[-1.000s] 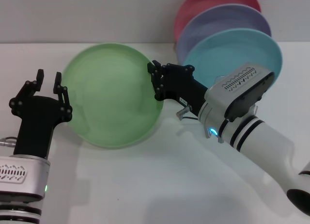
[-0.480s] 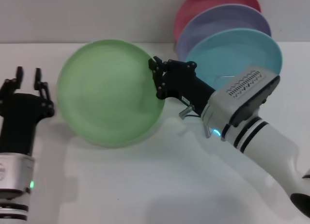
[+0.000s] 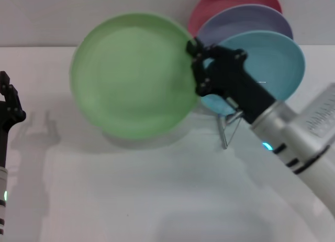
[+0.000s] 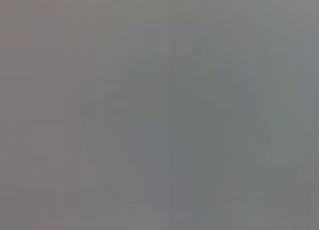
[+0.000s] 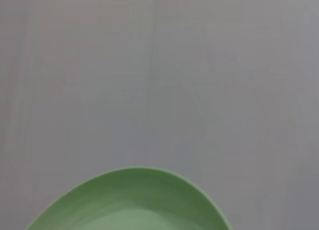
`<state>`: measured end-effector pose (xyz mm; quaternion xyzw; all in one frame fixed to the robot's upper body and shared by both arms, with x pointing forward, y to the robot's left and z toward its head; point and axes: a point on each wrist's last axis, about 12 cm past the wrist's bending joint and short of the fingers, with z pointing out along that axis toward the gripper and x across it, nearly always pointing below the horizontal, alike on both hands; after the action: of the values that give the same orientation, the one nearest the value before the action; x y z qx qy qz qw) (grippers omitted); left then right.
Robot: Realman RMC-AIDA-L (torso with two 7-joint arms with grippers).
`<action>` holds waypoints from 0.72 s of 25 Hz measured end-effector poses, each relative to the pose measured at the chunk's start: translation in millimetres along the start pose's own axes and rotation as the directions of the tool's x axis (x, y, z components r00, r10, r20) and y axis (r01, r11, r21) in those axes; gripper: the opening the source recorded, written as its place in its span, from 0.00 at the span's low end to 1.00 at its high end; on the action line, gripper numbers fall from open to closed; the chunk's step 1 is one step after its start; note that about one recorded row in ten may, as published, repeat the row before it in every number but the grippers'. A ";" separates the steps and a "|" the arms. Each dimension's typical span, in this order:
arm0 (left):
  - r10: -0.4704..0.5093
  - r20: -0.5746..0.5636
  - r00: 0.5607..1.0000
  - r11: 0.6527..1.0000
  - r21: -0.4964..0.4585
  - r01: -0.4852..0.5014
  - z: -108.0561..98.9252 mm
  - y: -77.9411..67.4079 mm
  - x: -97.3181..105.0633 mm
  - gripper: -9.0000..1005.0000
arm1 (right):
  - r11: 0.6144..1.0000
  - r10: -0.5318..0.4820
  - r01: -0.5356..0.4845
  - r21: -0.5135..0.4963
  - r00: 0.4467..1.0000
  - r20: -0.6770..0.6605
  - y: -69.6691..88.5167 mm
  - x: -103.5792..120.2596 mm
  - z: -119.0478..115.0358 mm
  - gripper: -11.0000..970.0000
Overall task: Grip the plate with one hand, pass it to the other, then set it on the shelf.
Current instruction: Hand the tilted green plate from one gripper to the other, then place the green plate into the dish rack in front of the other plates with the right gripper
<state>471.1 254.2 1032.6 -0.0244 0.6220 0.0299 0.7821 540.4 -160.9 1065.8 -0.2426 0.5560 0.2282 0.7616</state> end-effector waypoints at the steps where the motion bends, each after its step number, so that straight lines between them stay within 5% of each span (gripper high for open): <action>1: -0.012 -0.001 1.000 1.000 -0.006 0.012 0.8 1.6 0.3 0.29 | 1.000 -0.017 0.017 0.007 1.000 0.026 -2.3 -2.5 -4.3 0.04; 7: -0.081 -0.002 0.997 0.996 -0.029 0.081 0.0 10.7 1.8 0.29 | 0.975 -0.216 0.206 0.080 0.964 0.155 -14.4 -16.3 -33.9 0.04; 18: -0.207 -0.033 0.978 0.978 -0.025 0.207 -2.9 15.2 7.2 0.29 | 0.911 -0.410 0.384 0.151 0.884 0.224 -51.3 -33.2 -73.1 0.04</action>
<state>468.7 269.2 1025.0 -0.0977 0.6294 -0.0456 0.7695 509.1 -249.0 1084.2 -0.2812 0.4045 0.0674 0.8676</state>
